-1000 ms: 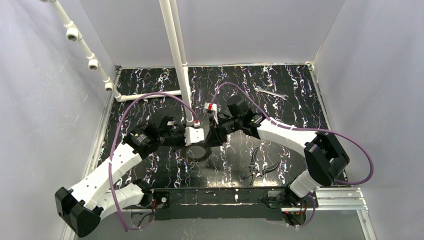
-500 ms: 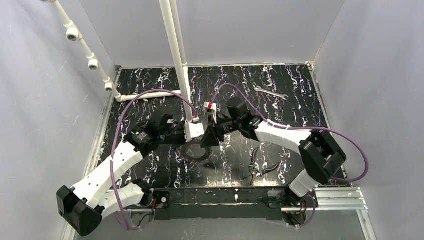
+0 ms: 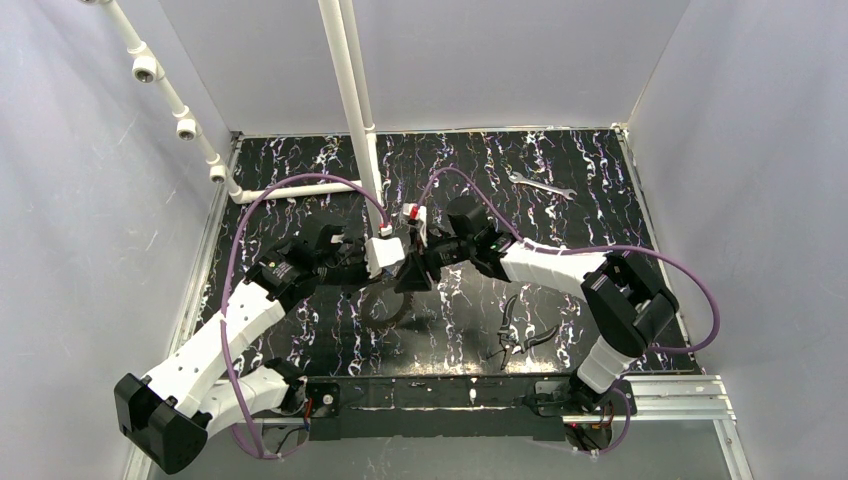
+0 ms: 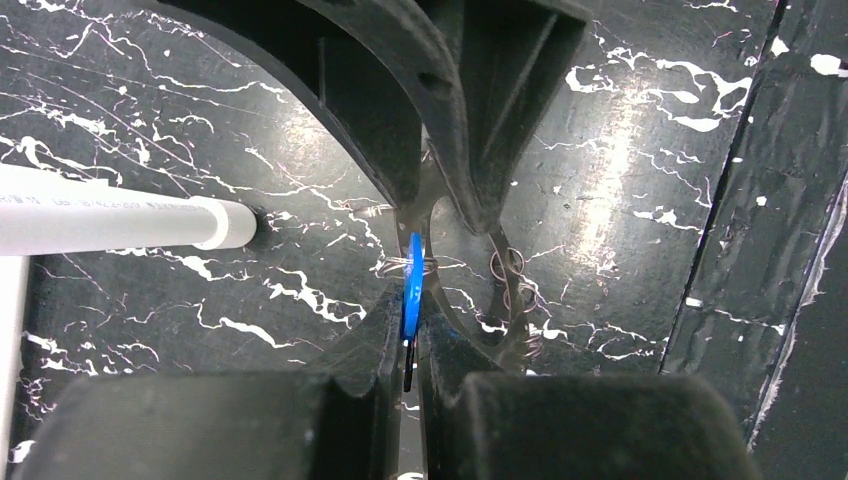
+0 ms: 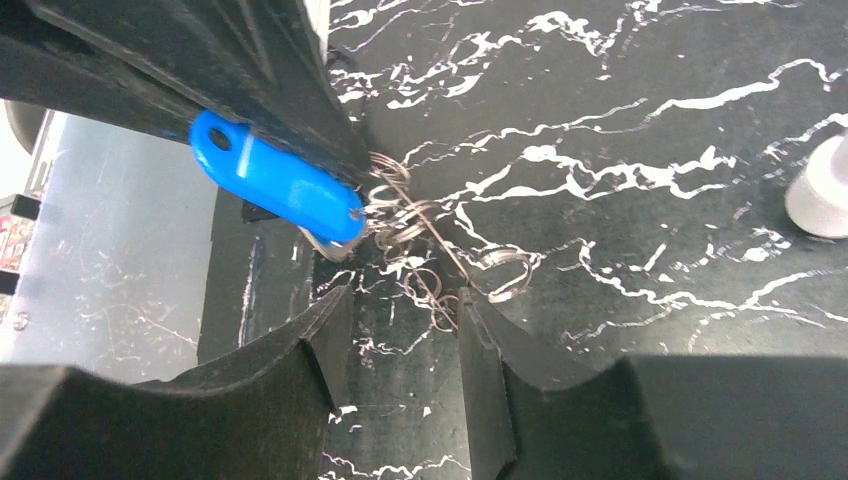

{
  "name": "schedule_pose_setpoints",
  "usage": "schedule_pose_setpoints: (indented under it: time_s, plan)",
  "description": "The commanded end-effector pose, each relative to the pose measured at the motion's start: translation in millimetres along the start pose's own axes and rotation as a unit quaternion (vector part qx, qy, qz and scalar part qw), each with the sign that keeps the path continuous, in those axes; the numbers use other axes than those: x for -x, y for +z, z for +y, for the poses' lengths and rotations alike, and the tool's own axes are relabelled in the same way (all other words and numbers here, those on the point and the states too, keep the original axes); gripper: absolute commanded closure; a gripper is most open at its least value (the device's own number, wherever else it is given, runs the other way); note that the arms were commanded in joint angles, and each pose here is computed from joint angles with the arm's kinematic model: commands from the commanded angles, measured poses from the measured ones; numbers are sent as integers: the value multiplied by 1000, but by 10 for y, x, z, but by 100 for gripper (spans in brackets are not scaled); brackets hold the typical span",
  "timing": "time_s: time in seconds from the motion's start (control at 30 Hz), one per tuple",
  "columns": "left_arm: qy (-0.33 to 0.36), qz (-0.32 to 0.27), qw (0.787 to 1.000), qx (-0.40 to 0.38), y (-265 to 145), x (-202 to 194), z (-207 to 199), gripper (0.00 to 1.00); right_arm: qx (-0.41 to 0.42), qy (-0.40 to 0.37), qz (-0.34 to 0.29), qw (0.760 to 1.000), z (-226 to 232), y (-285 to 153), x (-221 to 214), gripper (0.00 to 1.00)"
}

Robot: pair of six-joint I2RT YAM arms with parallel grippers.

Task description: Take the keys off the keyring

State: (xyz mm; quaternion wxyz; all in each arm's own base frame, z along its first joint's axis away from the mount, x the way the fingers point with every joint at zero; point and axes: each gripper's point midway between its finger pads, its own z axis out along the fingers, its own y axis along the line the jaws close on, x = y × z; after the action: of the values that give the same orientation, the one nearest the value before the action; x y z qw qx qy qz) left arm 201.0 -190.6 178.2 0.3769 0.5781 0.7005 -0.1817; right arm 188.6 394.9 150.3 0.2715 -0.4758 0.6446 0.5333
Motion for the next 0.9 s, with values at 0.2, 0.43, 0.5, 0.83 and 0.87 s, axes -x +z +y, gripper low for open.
schedule_pose_setpoints:
  time_s: [0.2, 0.43, 0.5, 0.83, 0.87]
  plan:
    - [-14, -24, 1000, -4, -67, 137, -11, 100, 35, -46, -34, 998, 300, 98, 424, 47]
    - [-18, -27, 999, -6, -64, 157, -9, 100, -1, -37, -42, 998, 164, 129, 486, 49]
    - [-20, -28, 999, -6, -71, 161, -13, 100, -10, -36, -41, 998, 116, 136, 469, 50]
    - [-37, -27, 999, -3, -94, 156, 6, 100, -39, -43, -29, 998, -2, 136, 398, 70]
    - [-40, -27, 999, -3, -96, 152, 12, 100, -39, -45, -28, 998, -3, 136, 392, 72]
